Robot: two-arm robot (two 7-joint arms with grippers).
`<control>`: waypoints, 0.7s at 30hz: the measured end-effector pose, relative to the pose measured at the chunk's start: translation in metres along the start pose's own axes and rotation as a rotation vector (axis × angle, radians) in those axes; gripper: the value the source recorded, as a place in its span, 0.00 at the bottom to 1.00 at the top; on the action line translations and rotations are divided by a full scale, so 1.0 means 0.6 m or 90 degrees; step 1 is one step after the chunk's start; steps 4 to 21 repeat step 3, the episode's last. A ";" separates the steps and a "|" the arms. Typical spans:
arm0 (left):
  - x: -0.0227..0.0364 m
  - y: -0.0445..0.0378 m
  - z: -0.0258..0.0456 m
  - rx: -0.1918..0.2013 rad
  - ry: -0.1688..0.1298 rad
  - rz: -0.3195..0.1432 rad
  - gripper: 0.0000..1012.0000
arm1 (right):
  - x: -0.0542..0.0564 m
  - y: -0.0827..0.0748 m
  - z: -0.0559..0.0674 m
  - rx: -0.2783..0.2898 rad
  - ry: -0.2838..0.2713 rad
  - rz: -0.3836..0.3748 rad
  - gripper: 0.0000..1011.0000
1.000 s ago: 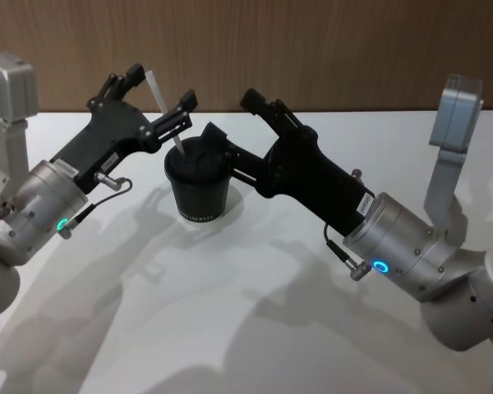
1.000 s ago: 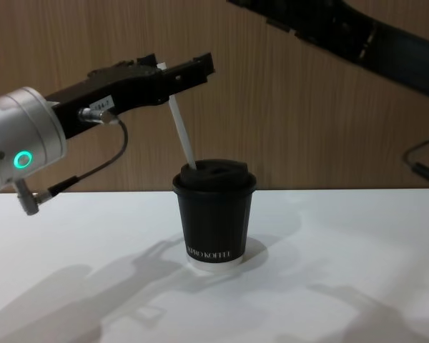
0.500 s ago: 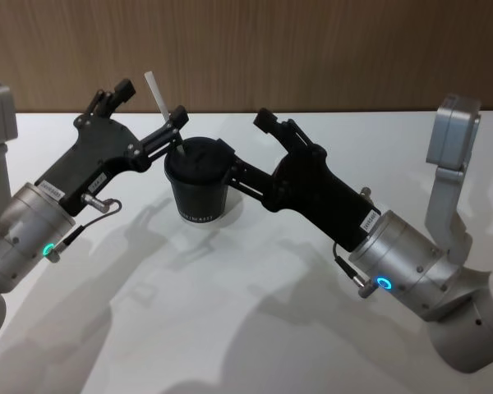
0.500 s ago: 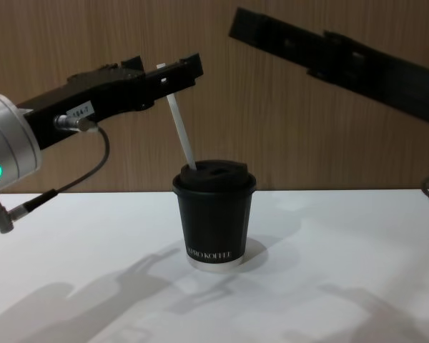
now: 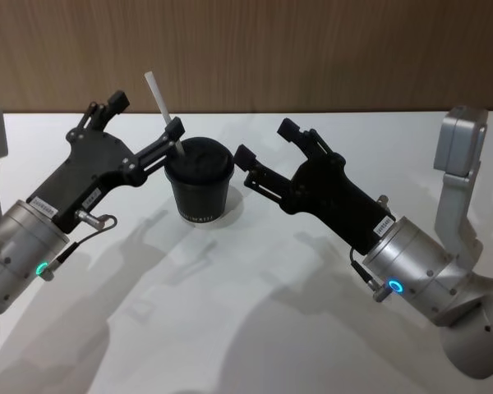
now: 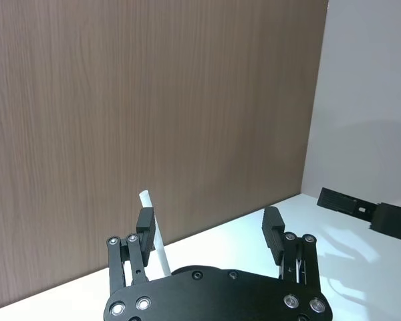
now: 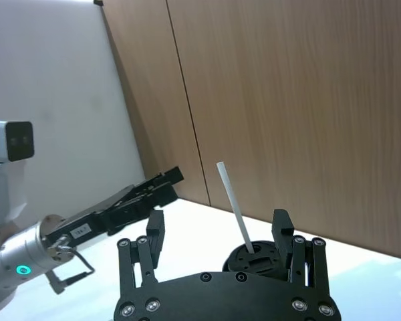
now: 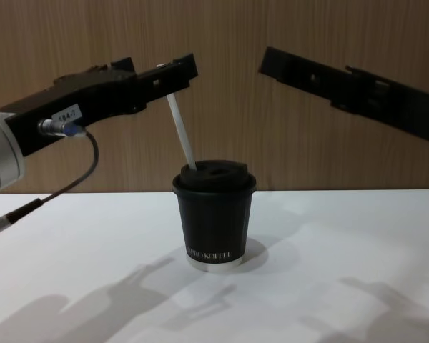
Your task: Pick up the straw with one hand, pass it to the other hand, and insert it into the cup.
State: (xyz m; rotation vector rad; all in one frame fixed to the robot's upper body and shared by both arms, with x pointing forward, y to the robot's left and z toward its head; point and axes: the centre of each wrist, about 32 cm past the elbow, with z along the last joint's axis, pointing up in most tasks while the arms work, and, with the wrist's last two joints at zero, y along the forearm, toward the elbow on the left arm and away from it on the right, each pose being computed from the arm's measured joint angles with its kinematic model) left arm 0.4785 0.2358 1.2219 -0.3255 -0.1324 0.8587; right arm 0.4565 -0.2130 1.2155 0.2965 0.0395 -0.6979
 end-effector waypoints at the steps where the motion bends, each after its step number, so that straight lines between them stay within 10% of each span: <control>1: -0.0008 0.001 0.000 0.000 0.000 0.000 0.99 | 0.001 -0.001 -0.001 -0.001 -0.001 -0.003 0.99; 21: -0.0029 0.003 0.001 0.001 0.000 0.002 0.99 | 0.002 -0.002 -0.001 -0.002 -0.002 -0.006 0.99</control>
